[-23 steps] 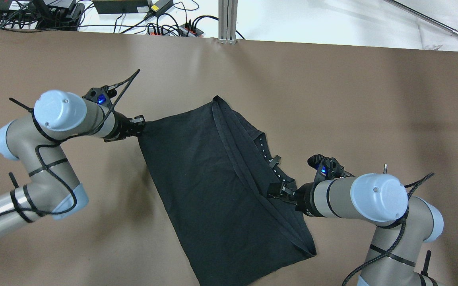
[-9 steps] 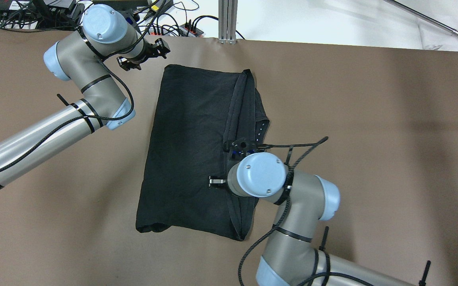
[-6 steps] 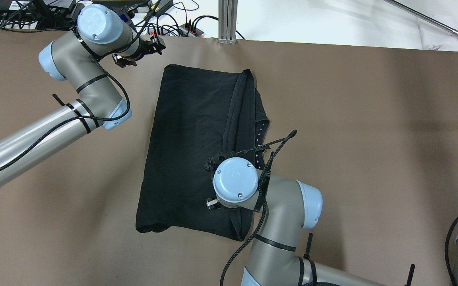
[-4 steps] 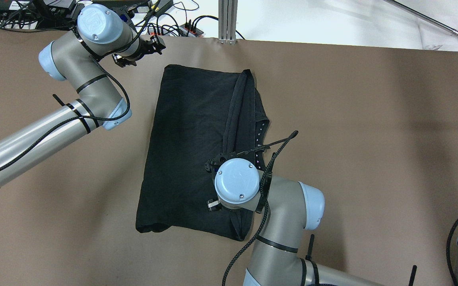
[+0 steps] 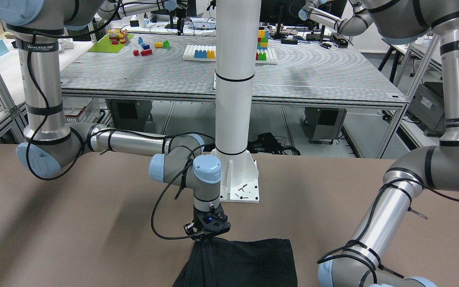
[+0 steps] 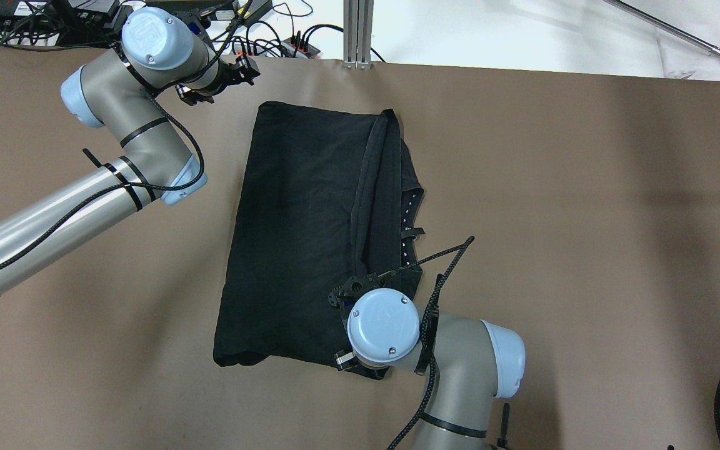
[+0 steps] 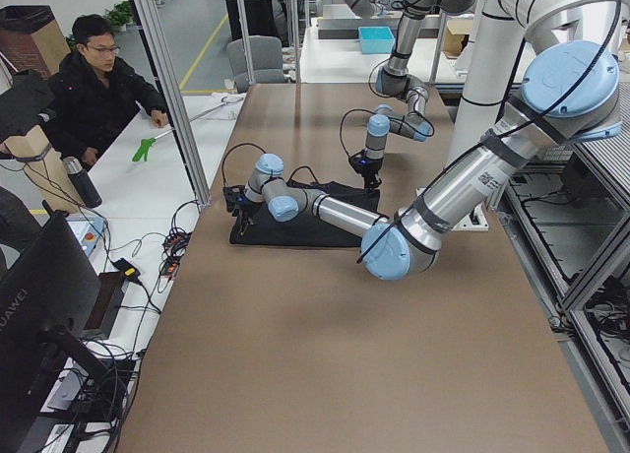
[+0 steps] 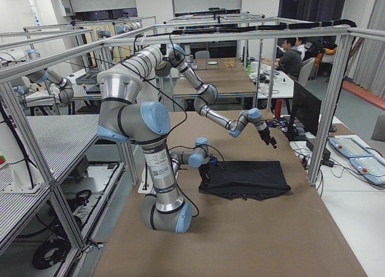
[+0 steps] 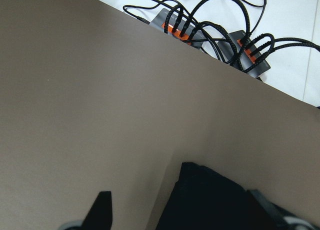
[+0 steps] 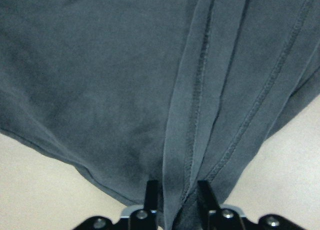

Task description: Fold clothes

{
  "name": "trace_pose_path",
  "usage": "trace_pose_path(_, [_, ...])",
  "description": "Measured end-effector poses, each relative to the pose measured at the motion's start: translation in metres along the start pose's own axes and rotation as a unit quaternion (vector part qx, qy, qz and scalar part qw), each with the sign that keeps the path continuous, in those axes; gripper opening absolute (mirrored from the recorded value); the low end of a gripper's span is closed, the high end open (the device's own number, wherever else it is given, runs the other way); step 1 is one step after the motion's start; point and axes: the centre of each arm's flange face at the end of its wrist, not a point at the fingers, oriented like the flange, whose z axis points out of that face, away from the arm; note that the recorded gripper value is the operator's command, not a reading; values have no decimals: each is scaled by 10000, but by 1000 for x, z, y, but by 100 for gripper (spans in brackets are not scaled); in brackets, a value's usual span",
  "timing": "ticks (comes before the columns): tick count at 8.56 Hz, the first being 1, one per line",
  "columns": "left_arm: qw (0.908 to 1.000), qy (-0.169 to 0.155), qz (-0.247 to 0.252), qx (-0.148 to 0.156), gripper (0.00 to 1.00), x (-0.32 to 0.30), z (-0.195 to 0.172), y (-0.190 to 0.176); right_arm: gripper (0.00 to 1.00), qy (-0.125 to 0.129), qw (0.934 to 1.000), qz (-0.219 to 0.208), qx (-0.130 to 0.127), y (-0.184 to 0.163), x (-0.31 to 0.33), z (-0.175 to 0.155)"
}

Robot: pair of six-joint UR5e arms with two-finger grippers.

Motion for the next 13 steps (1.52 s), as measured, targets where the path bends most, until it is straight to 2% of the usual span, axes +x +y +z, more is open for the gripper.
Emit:
trace_pose_path(3, [10000,0,1,-6,94,0,0,1,32,12,10000,8,-20,-3,-9,4])
trace_pose_path(6, [10000,-5,6,-16,94,-1,1,3,31,43,10000,8,-41,-3,-9,8])
trace_pose_path(8, [10000,-8,8,-20,94,-1,2,4,15,50,10000,6,-46,-3,-9,9])
trace_pose_path(9, [10000,-16,8,-24,94,-2,3,4,0,52,10000,5,-48,-2,-8,9])
trace_pose_path(13, [10000,-70,10,-44,94,-12,8,7,0,55,10000,-31,-35,-6,-4,9])
